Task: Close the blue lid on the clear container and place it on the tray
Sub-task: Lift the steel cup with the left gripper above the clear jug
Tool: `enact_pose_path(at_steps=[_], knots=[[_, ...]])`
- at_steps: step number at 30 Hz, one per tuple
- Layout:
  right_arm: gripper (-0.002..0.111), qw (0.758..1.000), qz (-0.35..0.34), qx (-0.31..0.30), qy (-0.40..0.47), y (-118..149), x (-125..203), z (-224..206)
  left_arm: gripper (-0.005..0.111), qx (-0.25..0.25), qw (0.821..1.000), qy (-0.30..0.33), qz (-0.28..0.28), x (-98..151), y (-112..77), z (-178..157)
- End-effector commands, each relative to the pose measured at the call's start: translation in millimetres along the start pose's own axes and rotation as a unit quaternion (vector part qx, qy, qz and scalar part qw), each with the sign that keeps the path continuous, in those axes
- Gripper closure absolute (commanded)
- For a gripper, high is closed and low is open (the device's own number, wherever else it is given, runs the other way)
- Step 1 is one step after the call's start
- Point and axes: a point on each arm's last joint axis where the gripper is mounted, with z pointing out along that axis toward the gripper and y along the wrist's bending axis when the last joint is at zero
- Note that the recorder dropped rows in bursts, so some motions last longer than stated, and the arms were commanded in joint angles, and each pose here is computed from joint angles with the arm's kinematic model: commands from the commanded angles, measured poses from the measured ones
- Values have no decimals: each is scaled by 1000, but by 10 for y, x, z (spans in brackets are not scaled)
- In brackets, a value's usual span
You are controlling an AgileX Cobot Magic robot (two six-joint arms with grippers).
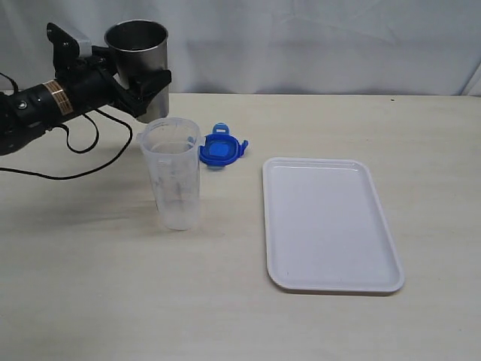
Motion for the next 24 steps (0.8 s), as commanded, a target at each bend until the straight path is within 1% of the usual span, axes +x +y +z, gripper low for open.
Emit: enact_pose_path(at_steps=[1,4,13,18,21,24], knots=[[104,1000,0,-1,-1,1,8,-1,107,9,999,-45,-1,-261,-37,-42],[104,1000,0,-1,-1,1,8,-1,107,2,999,-45,2,-320,-60,-91],[104,1000,0,-1,-1,1,8,-1,107,3,999,-44,1,-420,-165,-217],[104,1000,0,-1,-1,1,8,-1,107,-6,999,-44,9,-474,-125,-364],[104,1000,0,-1,-1,1,8,-1,107,1,998,-63,5,-462,-100,-470],[104,1000,0,-1,-1,1,8,-1,107,-5,998,-55,-5,-402,-95,-530]])
